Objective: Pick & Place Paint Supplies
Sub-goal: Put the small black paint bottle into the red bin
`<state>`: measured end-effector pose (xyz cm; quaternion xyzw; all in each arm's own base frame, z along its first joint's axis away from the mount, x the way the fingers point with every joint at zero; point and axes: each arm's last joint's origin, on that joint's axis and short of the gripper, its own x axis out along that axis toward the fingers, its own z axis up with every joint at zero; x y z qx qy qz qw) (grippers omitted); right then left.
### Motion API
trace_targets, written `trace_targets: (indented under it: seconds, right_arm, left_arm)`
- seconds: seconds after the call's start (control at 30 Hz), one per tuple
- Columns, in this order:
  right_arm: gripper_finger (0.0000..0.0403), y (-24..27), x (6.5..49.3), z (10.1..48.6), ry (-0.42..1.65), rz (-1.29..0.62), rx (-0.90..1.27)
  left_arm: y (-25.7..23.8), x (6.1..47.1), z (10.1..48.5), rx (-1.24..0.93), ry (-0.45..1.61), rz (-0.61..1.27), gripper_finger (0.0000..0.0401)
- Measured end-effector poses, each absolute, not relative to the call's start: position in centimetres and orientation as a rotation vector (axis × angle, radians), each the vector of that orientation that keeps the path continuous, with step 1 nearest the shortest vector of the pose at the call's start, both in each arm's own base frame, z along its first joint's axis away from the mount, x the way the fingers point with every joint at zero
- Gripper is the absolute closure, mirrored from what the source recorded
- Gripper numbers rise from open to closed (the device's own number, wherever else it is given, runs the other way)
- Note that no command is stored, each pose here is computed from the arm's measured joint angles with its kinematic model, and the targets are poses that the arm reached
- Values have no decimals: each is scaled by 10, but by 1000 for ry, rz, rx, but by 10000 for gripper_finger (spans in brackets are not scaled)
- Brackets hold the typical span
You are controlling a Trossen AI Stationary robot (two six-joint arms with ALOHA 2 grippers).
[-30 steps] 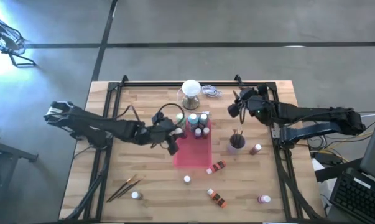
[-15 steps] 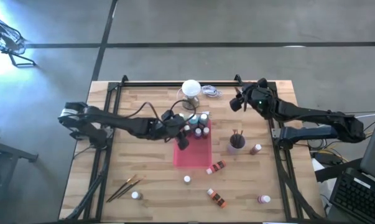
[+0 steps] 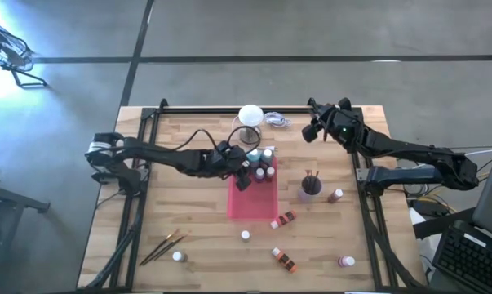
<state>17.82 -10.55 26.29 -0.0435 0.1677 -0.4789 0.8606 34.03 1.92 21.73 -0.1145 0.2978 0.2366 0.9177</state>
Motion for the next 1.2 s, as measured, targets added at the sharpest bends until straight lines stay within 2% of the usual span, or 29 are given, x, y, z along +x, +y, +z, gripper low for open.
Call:
trace_targets:
  seconds: [0.4,0.87,1.2]
  right_arm:
    - [301,-106,179,266,330,-1001,-113]
    - [327,-105,180,266,328,-978,-110]
    - [304,-105,180,266,328,-975,-110]
  left_arm:
    - [19,349,198,-227,653,491,273]
    - [19,348,198,-228,660,487,270]
    - [19,348,198,-224,663,484,242]
